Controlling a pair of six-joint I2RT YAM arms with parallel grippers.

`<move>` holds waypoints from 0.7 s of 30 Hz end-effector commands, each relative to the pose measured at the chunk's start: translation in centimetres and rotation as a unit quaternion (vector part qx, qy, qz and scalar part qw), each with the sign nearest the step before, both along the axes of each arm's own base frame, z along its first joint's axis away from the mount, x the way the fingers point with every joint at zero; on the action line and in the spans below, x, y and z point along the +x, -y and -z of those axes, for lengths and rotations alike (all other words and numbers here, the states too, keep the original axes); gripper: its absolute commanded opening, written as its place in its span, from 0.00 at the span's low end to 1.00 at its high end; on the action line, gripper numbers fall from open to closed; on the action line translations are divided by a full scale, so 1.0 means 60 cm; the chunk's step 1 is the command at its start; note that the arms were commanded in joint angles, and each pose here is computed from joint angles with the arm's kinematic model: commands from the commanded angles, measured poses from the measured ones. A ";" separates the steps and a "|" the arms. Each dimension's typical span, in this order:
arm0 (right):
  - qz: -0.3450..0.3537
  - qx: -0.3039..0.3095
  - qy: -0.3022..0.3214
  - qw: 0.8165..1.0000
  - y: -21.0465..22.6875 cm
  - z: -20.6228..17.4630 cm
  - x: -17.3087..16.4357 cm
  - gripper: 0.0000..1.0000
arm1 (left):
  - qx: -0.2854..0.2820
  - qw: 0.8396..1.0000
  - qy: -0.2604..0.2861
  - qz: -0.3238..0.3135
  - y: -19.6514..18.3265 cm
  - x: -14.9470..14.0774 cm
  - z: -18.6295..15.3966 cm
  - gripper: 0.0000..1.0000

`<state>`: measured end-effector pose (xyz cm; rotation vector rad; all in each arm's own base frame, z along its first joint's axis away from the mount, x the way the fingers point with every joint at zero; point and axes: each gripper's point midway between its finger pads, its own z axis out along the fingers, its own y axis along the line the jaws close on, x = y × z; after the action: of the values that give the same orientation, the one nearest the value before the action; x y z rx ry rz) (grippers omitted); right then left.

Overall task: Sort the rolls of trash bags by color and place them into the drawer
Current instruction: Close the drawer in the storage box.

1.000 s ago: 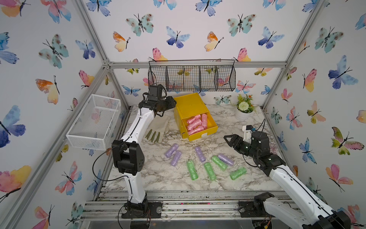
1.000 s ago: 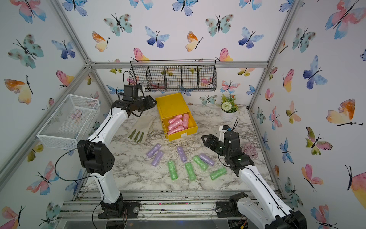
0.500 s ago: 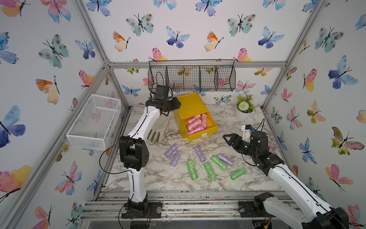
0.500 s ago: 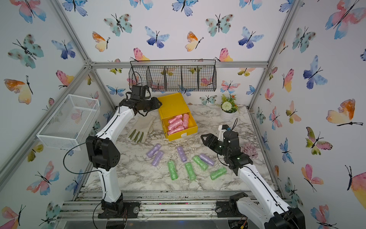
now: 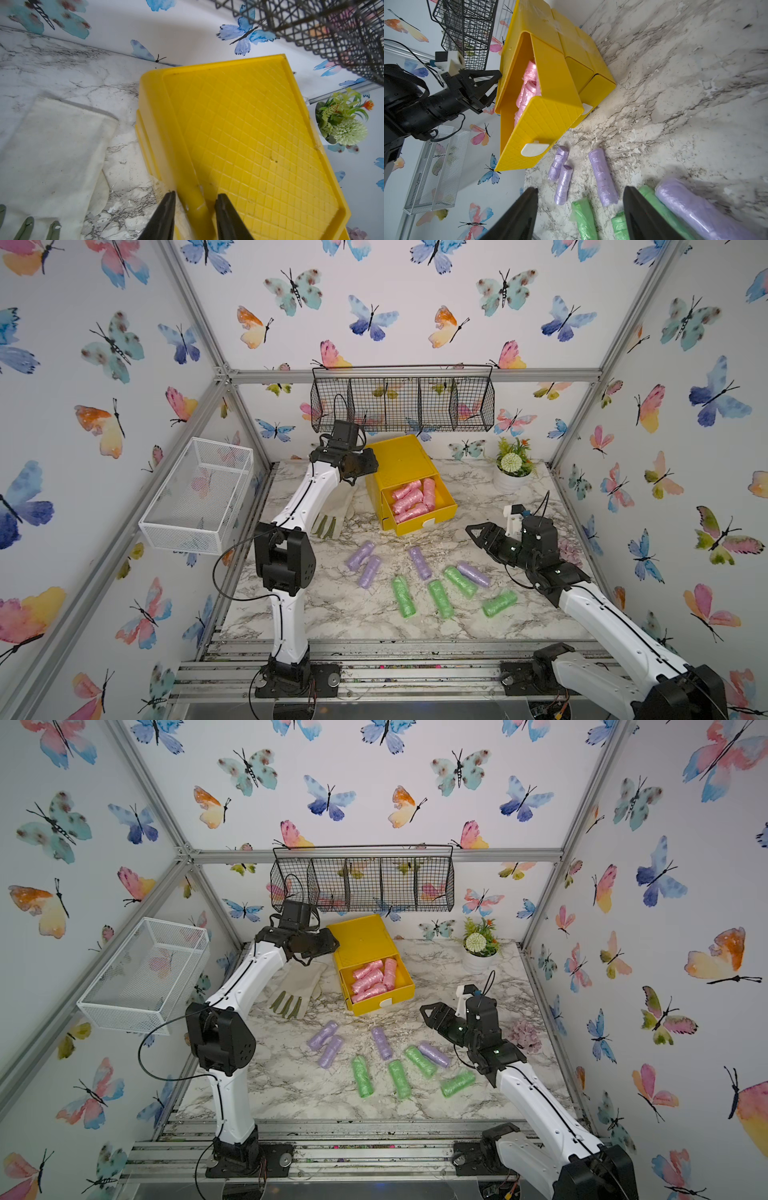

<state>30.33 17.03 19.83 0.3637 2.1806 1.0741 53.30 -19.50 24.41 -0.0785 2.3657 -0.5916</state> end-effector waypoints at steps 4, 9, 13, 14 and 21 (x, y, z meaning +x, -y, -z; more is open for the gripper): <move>-0.006 0.022 0.011 1.000 -0.018 0.003 0.009 0.67 | 0.012 1.000 -0.027 0.008 0.010 -0.002 0.044 0.29; -0.012 0.038 0.010 0.999 -0.042 0.008 0.021 0.65 | 0.012 0.999 -0.036 0.011 0.013 -0.008 0.057 0.27; -0.021 0.049 0.012 0.999 -0.070 0.006 0.038 0.65 | 0.013 0.999 -0.040 0.013 0.014 -0.012 0.063 0.27; -0.021 0.050 0.013 0.998 -0.076 0.004 0.043 0.65 | 0.013 0.999 -0.042 0.013 0.014 -0.013 0.066 0.27; -0.025 0.057 0.014 0.998 -0.116 -0.003 0.064 0.65 | 0.013 0.999 -0.048 0.018 0.020 -0.020 0.072 0.27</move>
<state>32.91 23.21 17.71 0.3491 2.2016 1.1989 53.92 -19.63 24.22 -0.0943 2.3372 -0.6001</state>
